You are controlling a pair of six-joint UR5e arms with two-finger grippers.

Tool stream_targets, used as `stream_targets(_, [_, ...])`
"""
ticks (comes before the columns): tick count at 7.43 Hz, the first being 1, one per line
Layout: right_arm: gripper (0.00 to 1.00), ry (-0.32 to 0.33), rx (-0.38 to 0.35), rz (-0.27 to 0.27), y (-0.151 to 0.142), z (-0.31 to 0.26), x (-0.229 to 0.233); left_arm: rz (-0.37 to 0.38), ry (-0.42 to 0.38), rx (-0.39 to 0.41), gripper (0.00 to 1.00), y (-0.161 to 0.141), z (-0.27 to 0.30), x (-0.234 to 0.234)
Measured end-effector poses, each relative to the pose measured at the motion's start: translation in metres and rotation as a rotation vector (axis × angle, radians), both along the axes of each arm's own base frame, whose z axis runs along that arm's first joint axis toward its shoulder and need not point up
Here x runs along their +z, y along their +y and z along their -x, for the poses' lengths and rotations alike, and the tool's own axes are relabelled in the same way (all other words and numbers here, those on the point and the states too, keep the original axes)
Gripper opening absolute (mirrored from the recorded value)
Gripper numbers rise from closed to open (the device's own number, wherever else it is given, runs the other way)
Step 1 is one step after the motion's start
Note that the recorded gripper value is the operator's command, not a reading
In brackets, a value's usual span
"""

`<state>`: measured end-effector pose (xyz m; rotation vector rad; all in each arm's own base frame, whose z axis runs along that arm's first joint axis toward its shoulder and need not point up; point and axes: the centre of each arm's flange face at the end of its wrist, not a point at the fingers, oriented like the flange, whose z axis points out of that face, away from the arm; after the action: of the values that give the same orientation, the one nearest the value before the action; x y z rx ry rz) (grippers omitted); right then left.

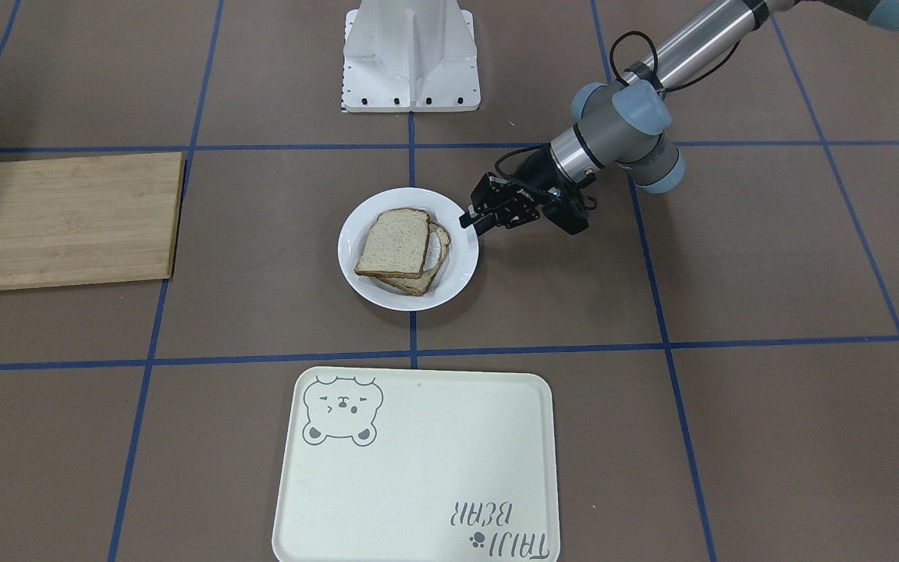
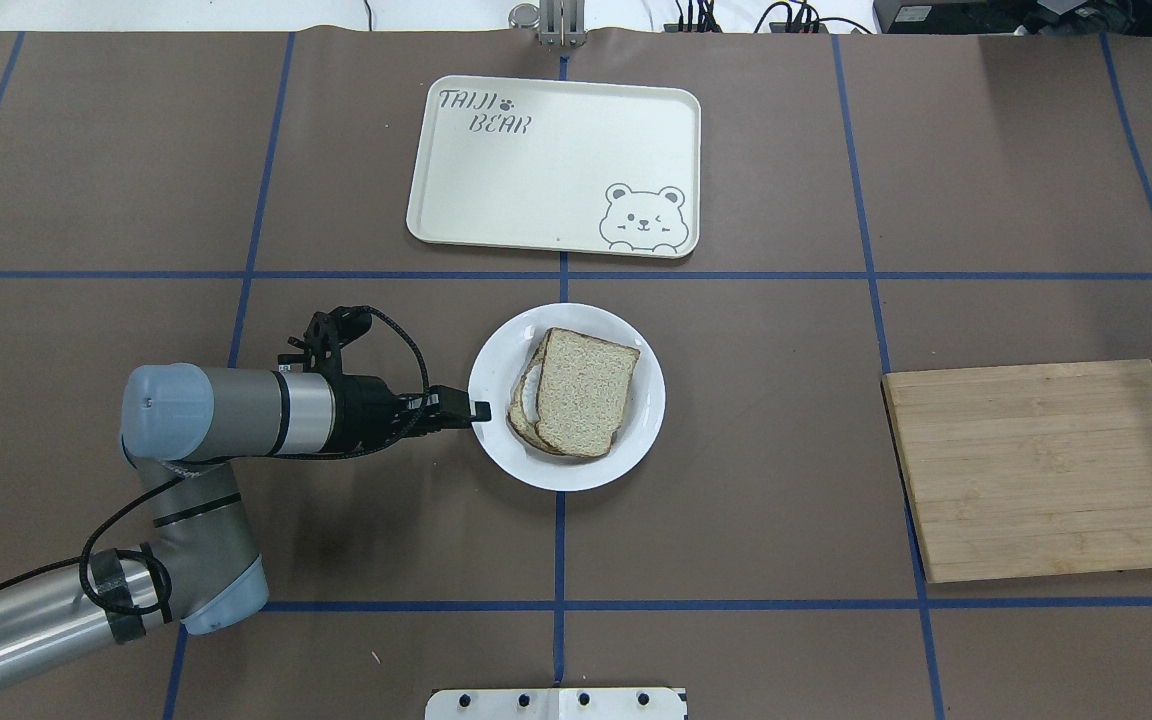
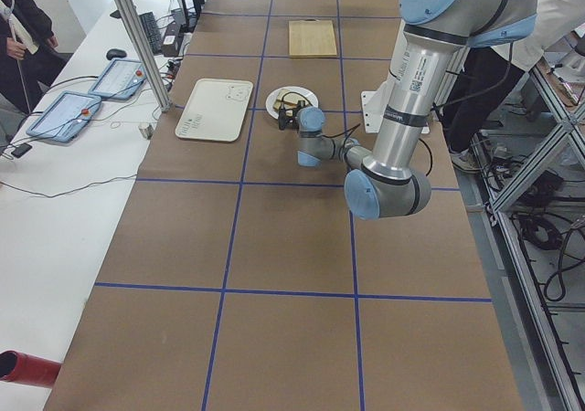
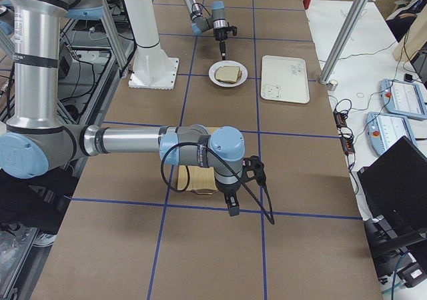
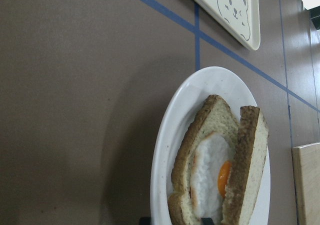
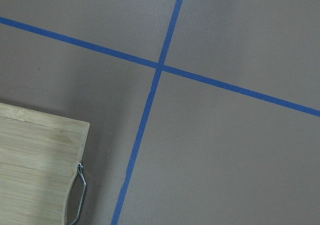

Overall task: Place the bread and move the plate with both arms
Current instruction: 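Move the left gripper to the plate rim and grip it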

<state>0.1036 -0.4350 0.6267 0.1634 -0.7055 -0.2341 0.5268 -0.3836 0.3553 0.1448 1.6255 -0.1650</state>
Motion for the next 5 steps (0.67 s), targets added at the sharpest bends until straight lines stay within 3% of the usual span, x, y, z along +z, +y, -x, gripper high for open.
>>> stream_targets(5, [1.0, 0.0, 0.0, 0.003, 0.0, 0.0, 0.002, 0.009, -0.013, -0.014, 0.38, 0.003, -0.025, -0.005])
